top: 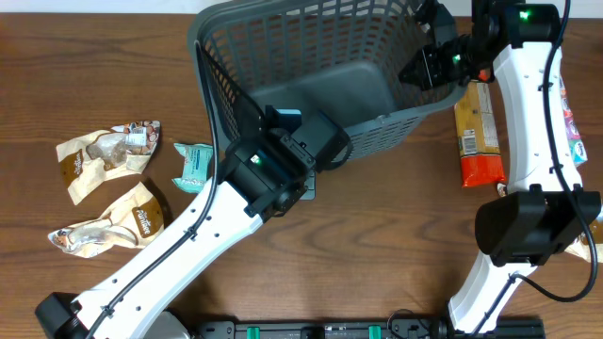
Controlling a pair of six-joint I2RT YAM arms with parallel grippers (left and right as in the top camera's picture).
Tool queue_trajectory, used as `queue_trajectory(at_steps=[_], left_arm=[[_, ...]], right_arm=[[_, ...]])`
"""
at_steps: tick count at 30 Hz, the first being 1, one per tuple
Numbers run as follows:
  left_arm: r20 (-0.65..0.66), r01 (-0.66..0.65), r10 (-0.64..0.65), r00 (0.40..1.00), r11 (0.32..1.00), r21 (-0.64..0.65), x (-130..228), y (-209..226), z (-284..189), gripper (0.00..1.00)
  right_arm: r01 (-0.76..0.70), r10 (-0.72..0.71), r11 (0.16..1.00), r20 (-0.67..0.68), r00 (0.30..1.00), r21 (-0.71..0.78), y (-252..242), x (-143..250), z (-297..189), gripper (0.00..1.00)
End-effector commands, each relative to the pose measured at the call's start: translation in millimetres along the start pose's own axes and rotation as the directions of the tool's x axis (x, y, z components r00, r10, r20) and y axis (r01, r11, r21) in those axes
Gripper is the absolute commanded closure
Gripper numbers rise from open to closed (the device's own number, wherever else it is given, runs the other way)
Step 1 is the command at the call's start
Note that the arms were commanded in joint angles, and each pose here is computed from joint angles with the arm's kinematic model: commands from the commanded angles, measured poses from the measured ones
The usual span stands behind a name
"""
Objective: Pack container
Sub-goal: 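Grasp the basket rims with left and right grippers, then push the grey basket forward and right with both grippers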
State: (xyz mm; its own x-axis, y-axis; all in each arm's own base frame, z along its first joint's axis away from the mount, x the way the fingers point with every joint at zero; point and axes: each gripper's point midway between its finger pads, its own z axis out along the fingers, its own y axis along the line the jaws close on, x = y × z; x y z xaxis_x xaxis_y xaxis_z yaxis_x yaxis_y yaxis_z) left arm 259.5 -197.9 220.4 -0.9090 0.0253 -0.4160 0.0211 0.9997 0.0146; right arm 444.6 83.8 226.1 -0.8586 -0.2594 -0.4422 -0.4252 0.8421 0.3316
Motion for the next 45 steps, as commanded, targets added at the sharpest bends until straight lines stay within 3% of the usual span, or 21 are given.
queue_trajectory(at_steps=[1, 16, 34, 45], left_arm=[[0.021, -0.016, 0.017, 1.000, 1.000, -0.018, -6, 6, 1, 0.94], [0.056, -0.025, 0.026, 0.998, 1.000, -0.013, -24, 13, 5, 0.94], [0.102, -0.027, 0.024, 0.994, 0.999, 0.020, -36, 5, 4, 0.94], [0.104, 0.027, -0.025, 0.994, 1.000, -0.014, -50, 30, 10, 0.94]], right_arm=[[-0.112, 0.112, 0.994, -0.074, 0.991, 0.007, -24, 23, 13, 0.99], [-0.160, 0.159, 0.985, 0.028, 0.987, 0.058, -38, 22, -38, 0.99], [-0.162, 0.163, 0.986, -0.034, 0.986, 0.034, -21, 33, -34, 0.99], [-0.175, 0.177, 0.984, -0.058, 0.983, 0.028, -18, 39, -34, 0.99]])
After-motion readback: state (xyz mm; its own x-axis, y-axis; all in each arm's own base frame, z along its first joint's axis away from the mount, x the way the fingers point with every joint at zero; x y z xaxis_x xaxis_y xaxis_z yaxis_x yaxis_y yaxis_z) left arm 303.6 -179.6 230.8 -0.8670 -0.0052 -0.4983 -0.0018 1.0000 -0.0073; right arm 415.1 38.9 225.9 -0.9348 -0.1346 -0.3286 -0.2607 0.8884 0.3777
